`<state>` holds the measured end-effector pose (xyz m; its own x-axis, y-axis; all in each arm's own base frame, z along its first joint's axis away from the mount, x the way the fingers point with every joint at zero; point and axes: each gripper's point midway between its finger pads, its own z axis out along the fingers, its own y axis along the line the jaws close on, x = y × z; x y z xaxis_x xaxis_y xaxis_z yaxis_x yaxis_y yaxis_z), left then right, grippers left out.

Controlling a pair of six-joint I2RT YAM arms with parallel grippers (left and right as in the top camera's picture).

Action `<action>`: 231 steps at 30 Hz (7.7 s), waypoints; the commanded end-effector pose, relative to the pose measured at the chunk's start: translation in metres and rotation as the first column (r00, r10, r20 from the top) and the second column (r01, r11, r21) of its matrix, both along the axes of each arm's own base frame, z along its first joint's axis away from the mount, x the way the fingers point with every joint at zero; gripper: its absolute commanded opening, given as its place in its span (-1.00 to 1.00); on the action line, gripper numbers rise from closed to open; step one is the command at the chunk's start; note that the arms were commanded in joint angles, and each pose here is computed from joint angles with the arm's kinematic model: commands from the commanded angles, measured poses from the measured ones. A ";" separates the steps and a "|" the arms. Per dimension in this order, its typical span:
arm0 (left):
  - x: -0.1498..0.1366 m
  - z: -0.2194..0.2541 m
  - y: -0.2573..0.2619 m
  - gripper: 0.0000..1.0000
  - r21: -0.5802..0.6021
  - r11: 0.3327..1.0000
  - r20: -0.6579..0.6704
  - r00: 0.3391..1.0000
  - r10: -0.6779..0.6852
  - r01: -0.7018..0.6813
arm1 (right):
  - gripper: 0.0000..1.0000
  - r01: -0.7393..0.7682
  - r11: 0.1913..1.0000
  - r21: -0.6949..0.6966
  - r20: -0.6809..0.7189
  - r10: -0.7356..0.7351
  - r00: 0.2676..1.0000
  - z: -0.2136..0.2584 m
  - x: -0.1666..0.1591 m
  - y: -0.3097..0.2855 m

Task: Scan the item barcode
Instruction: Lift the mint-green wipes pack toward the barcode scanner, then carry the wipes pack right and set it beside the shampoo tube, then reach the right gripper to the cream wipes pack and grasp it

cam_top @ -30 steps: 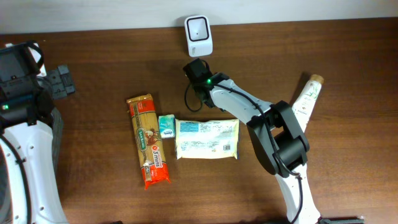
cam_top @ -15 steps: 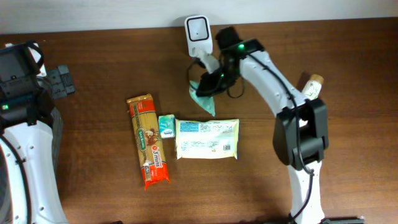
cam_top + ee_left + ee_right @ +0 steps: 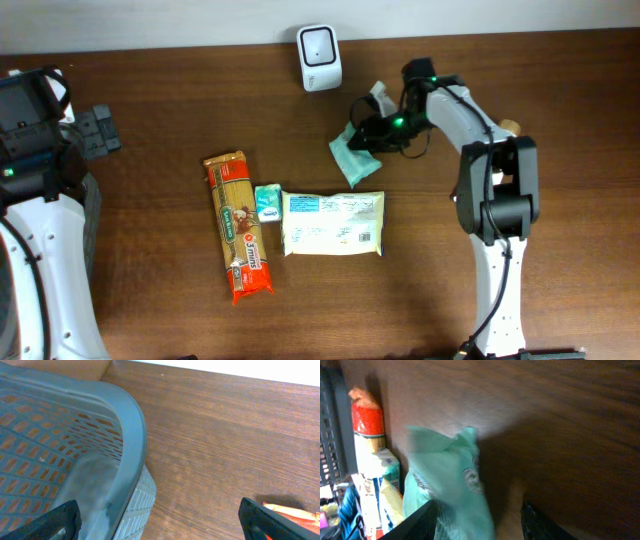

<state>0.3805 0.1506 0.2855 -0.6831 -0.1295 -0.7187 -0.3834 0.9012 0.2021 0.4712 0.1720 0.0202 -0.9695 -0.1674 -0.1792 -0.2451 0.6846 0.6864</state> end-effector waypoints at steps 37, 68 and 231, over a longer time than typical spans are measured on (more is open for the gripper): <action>-0.003 0.007 0.002 0.98 0.017 1.000 0.010 1.000 -0.004 0.004 | -0.83 0.316 0.758 -0.570 0.042 -0.358 0.933 0.008 0.018 -0.026; -0.003 0.007 0.002 0.98 0.018 1.000 0.010 1.000 -0.004 0.004 | 0.53 -0.034 0.986 -0.166 -0.189 0.002 0.982 -0.013 -0.040 -0.026; -0.003 0.007 0.002 0.98 0.018 1.000 0.010 1.000 -0.004 0.004 | -0.78 0.307 0.554 -0.774 0.103 -0.369 0.924 0.058 -0.029 -0.092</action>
